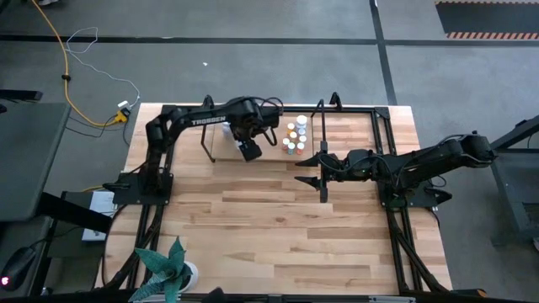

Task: Pick and place medicine bottles onto shelf by color
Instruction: Put the white and green pill bottle on the shelf, then return to Home Position

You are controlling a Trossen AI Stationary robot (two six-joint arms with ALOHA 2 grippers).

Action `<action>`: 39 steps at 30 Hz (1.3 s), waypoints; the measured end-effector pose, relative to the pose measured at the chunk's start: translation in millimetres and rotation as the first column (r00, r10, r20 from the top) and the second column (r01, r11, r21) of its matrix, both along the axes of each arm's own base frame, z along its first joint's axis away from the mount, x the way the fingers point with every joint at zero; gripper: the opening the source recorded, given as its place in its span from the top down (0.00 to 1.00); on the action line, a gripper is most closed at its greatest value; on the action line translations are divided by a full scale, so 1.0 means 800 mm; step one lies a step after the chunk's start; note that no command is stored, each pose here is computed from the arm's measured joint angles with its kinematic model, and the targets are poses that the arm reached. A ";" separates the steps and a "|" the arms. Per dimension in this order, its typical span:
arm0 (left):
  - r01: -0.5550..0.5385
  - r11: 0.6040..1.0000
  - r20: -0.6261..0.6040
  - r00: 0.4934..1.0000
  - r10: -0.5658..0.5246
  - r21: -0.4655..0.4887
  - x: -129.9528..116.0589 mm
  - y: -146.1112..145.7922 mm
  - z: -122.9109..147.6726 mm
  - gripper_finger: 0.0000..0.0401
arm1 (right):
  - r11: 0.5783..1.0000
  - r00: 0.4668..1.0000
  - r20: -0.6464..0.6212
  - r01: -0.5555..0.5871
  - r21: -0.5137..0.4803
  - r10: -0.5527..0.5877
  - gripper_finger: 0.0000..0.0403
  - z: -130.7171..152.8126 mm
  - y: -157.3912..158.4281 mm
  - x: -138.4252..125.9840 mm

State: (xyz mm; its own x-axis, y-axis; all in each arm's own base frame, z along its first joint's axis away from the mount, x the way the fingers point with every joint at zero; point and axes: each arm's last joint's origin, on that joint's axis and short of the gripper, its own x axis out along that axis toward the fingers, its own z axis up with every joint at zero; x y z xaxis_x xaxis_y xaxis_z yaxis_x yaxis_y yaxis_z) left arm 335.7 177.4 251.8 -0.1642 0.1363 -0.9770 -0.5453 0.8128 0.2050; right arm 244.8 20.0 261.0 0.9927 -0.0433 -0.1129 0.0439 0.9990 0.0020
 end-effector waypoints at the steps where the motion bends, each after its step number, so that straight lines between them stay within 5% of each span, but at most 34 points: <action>1: -0.004 1.000 0.003 1.000 0.004 0.007 0.000 0.003 0.000 0.51 | 1.000 1.000 -0.001 0.000 0.000 0.000 0.52 0.000 0.000 0.000; 17: -0.010 0.999 0.013 1.000 0.009 0.031 -0.006 0.019 0.000 0.49 | 1.000 1.000 0.000 0.000 0.000 0.000 0.52 0.000 0.000 0.000; 30: -0.023 0.999 0.015 1.000 0.023 0.033 -0.004 0.020 -0.003 0.27 | 1.000 1.000 0.000 0.000 0.000 0.000 0.52 0.000 0.000 0.000; 39: -0.046 0.998 0.147 0.988 0.038 0.050 0.007 0.020 0.042 0.26 | 1.000 1.000 0.000 0.000 0.000 0.000 0.52 0.000 0.000 0.000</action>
